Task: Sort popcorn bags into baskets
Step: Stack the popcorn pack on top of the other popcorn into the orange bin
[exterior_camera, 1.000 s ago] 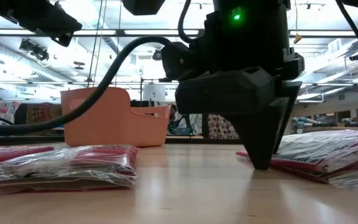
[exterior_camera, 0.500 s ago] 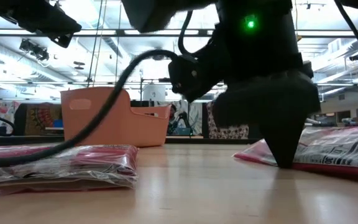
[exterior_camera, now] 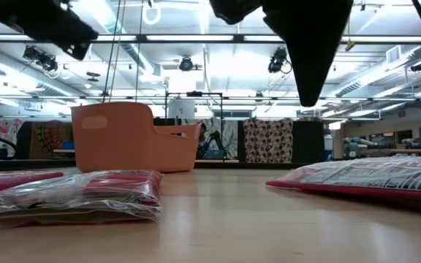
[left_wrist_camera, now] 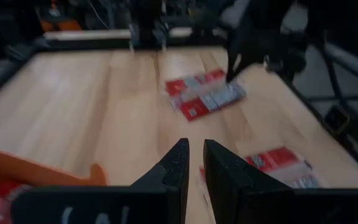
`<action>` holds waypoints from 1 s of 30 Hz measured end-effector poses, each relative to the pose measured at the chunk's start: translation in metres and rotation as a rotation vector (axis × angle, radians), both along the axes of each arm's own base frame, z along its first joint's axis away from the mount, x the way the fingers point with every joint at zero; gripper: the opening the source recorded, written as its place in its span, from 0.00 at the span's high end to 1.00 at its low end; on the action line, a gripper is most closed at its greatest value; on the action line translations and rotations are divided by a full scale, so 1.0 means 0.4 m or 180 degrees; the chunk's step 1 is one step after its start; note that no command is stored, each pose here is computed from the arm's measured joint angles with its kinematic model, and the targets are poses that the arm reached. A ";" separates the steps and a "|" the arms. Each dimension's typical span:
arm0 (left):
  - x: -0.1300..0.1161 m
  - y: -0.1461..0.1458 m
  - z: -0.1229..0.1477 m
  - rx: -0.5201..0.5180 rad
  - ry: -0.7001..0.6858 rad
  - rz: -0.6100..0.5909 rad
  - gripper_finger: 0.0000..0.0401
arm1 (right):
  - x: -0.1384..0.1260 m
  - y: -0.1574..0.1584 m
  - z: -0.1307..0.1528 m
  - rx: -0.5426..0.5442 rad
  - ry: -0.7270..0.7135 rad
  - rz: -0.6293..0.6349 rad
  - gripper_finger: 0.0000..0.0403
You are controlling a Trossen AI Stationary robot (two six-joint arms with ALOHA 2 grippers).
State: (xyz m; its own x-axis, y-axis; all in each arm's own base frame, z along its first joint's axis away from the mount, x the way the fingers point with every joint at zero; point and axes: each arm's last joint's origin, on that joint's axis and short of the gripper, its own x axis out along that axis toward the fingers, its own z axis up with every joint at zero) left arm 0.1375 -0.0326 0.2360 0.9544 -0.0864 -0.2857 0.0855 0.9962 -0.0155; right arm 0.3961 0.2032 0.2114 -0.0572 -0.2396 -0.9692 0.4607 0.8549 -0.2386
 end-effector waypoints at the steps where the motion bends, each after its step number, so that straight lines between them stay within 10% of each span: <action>1: 0.004 -0.002 -0.006 0.0006 0.0056 -0.0027 0.87 | -0.001 0.002 0.001 0.0001 -0.0014 -0.0033 0.97; 13: 0.074 -0.023 -0.045 -0.0150 0.0296 -0.0056 0.87 | -0.107 0.035 0.012 -0.0149 -0.0027 -0.0513 0.77; 30: 0.233 -0.072 -0.139 0.0077 0.0203 -0.0423 0.87 | -0.319 -0.069 -0.029 0.0786 -0.1087 -0.0977 0.76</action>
State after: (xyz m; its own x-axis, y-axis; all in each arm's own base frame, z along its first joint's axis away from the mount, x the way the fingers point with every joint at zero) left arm 0.2306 -0.0613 0.1804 0.9148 -0.2032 -0.3491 0.2163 0.9763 -0.0014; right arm 0.2685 0.1757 0.1996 0.2404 -0.0232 -0.9704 0.7154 0.6799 0.1610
